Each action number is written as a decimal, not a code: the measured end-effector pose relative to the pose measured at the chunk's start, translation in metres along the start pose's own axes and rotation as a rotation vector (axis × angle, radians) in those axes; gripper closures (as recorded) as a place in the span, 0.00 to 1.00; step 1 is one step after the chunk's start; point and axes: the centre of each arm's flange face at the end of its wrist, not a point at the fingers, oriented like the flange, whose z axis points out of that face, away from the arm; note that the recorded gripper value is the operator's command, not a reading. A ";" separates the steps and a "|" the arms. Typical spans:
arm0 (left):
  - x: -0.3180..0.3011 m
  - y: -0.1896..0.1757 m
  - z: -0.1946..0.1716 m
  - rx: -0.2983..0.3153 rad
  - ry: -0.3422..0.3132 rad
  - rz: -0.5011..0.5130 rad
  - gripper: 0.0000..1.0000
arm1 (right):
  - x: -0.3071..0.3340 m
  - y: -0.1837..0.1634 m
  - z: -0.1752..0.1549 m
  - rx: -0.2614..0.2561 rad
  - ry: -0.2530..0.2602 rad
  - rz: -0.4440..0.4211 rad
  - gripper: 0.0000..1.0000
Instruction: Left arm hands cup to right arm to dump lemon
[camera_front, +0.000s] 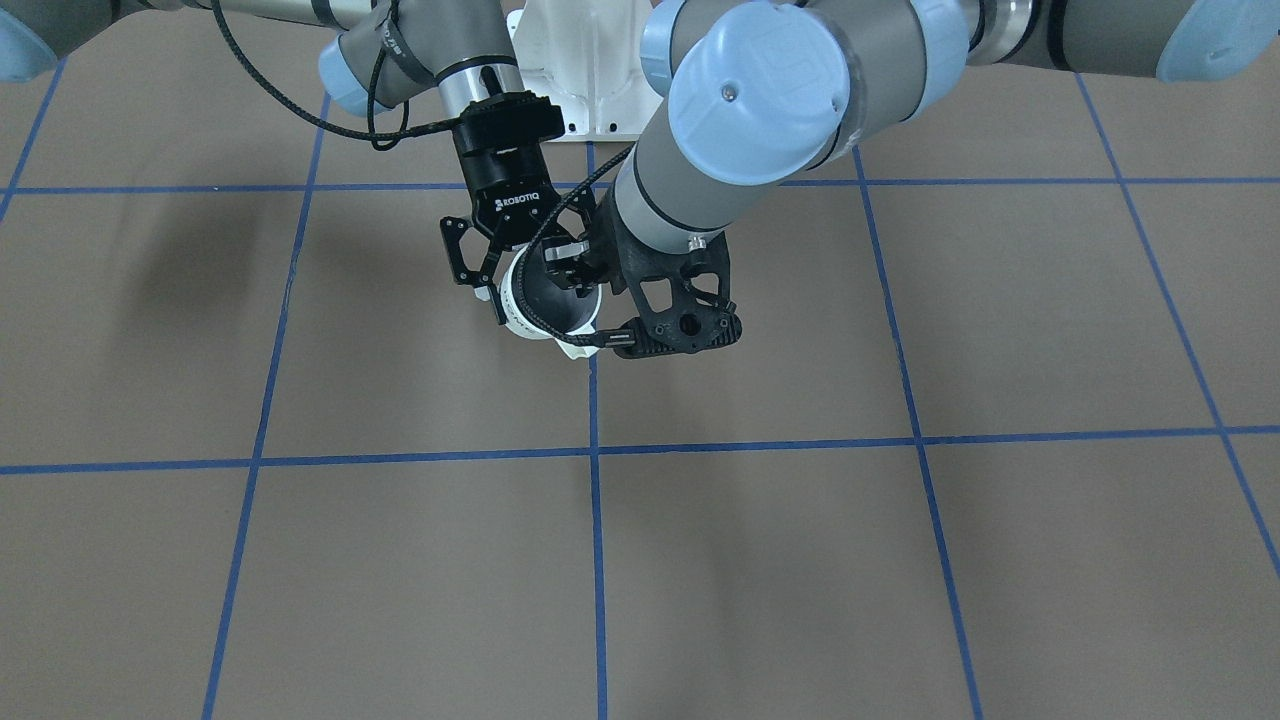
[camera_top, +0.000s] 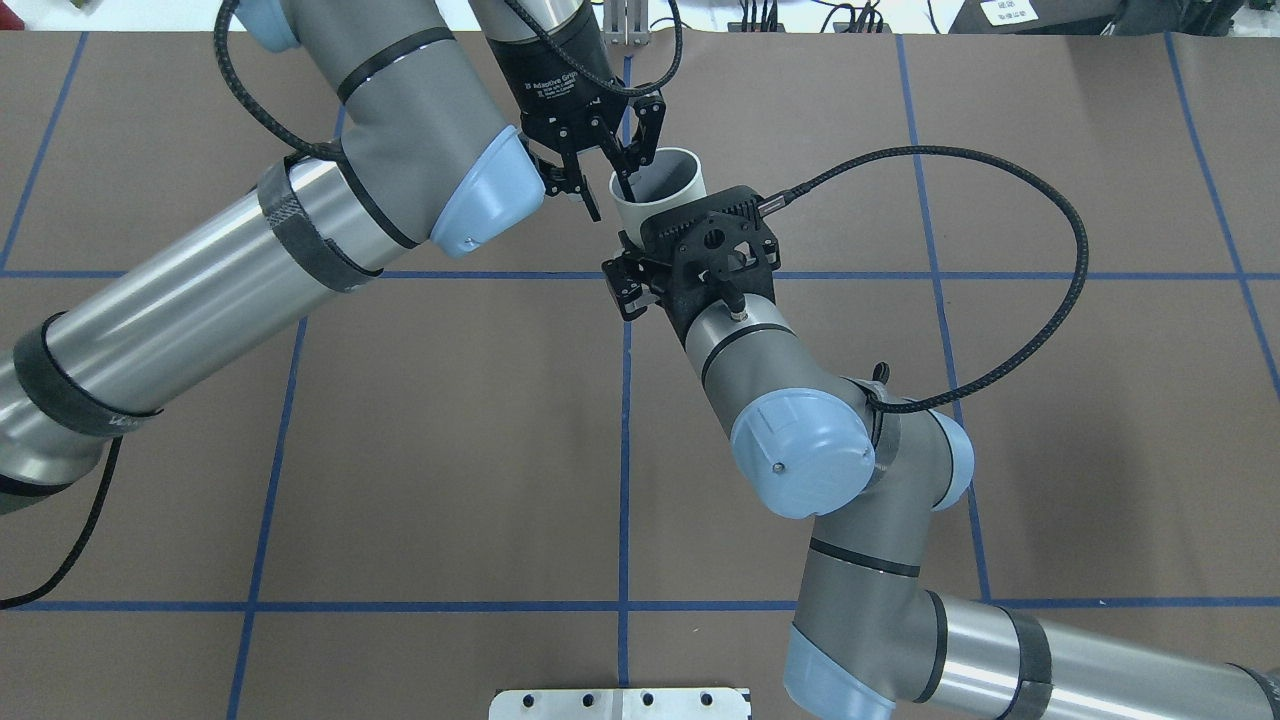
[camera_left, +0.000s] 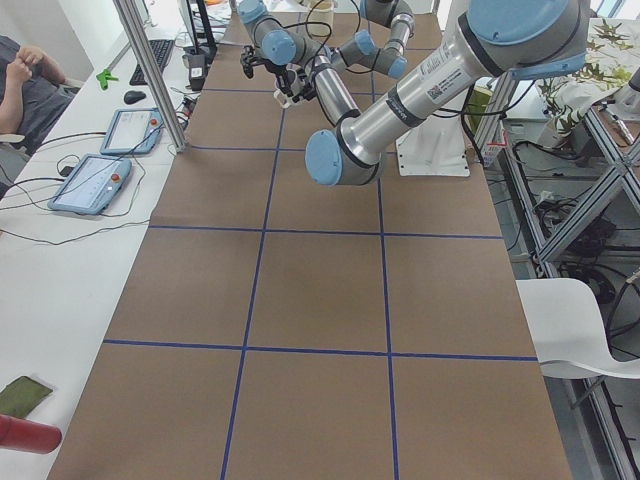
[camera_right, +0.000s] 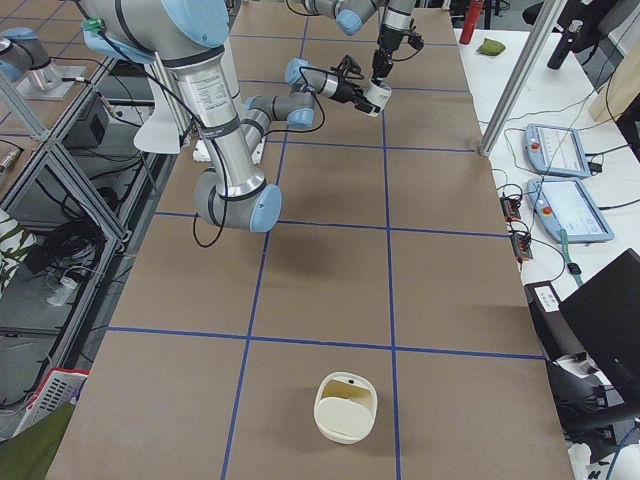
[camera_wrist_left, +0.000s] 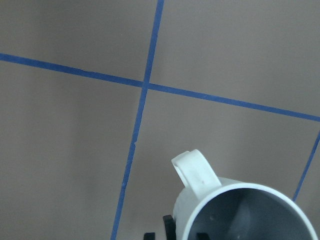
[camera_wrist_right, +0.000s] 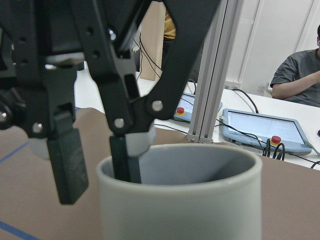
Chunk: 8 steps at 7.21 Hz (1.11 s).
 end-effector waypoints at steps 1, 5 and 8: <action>0.000 -0.002 0.002 0.002 0.004 0.005 0.61 | 0.001 0.000 -0.001 0.001 -0.001 0.001 1.00; -0.001 -0.008 0.005 0.004 0.008 0.006 0.70 | 0.001 0.000 -0.001 0.001 -0.001 0.001 1.00; 0.000 -0.007 0.004 0.005 0.010 0.007 1.00 | 0.001 0.000 -0.001 0.001 -0.001 0.001 0.16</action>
